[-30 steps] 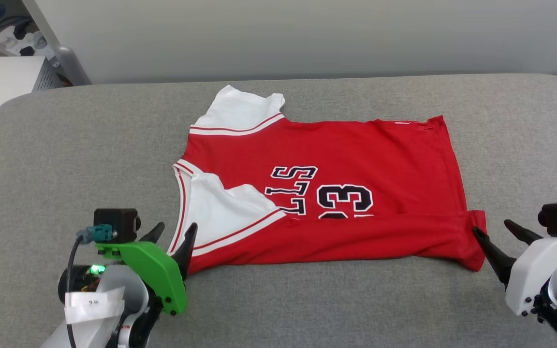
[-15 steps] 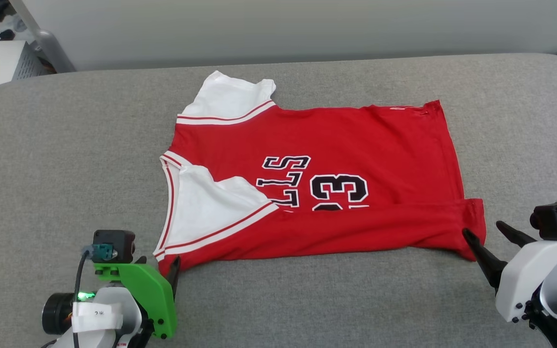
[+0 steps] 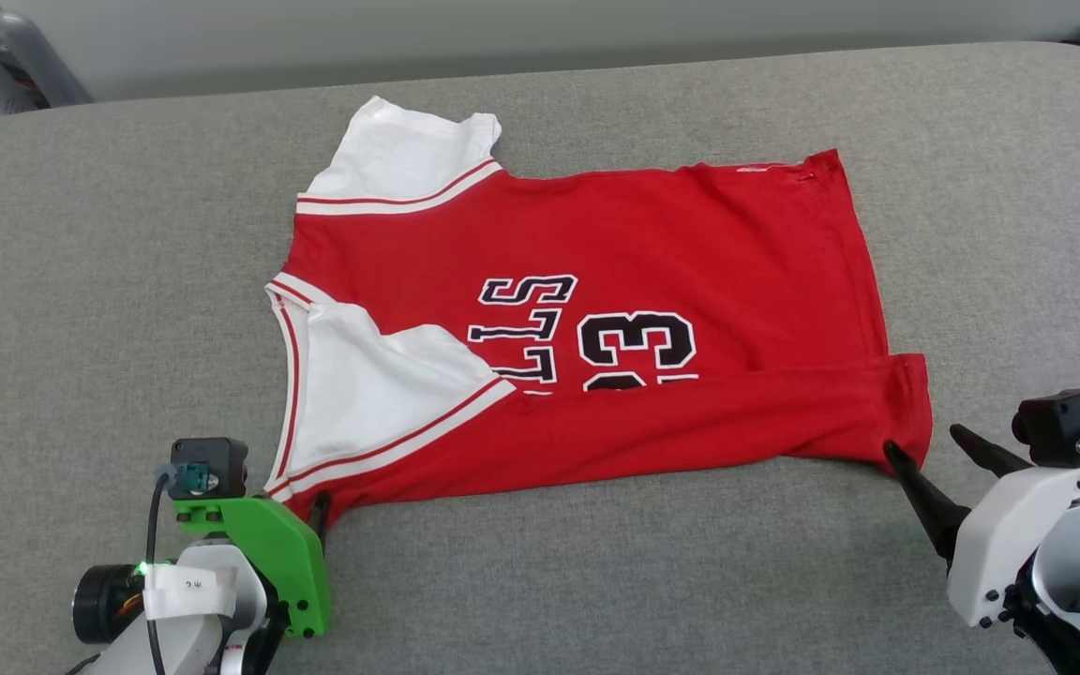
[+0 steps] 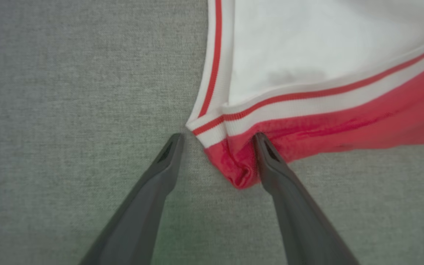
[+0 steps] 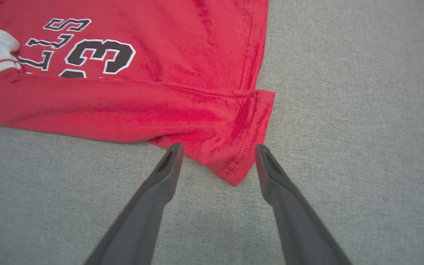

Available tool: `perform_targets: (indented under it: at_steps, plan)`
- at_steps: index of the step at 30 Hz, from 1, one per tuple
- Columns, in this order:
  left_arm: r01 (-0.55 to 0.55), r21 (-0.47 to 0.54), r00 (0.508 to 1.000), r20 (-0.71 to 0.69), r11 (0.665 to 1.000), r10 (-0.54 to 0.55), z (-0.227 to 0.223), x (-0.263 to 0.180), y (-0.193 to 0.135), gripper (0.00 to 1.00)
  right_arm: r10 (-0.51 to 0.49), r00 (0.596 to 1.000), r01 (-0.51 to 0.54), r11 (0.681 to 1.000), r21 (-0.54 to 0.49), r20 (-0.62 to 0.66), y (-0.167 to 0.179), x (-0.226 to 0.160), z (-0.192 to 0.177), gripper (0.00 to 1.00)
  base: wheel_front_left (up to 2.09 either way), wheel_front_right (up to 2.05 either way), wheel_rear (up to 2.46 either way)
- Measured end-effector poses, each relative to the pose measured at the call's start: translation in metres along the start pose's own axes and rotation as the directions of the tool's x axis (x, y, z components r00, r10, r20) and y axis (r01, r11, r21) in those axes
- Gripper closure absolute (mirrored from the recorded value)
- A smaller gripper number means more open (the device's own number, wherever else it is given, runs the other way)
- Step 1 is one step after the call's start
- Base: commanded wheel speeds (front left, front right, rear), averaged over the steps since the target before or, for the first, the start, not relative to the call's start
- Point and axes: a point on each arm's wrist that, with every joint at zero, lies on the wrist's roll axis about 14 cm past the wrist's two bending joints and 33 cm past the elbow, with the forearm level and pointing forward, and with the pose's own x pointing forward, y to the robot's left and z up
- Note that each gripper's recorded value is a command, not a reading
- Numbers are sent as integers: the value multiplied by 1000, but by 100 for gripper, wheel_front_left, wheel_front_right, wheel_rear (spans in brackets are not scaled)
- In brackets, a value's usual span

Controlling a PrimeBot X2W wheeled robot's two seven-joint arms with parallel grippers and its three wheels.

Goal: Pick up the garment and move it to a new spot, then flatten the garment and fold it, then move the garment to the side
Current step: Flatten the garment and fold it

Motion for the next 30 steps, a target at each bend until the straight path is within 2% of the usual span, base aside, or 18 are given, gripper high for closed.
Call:
perform_targets:
  at_steps: [5,6,7,8,15,23,26,30]
  plan:
    - [-11,-19,1000,-18,1000,11,-3,7,2,0,2,1000,-2,1000,3,-11,0,2,-4,0,0,0,0]
    - [-10,-25,1000,-23,1000,9,-4,9,1,53,2,1000,-2,1000,2,-7,0,3,-3,0,0,0,0]
    - [-10,-27,1000,-27,1000,9,-4,10,2,89,2,1000,-2,1000,2,-8,0,3,-4,0,0,0,0]
    - [-6,-27,1000,-27,1000,5,-3,10,1,100,1,1000,-1,1000,1,-9,0,3,-4,0,0,0,0]
    - [32,-39,999,-11,999,-32,0,6,-2,100,-11,1000,11,1000,-7,0,-4,-2,-1,0,0,0,0]
    - [69,-38,996,65,997,-67,11,-18,-9,100,-54,999,55,997,-63,5,-15,-7,4,0,0,0,0]
    - [113,-28,988,112,993,-109,22,-31,-16,100,-71,997,68,994,-84,-33,-17,-4,-2,0,0,0,0]
    - [107,-1,983,152,994,-105,34,-43,-12,100,-73,993,66,995,-77,-90,-17,5,-13,0,0,0,0]
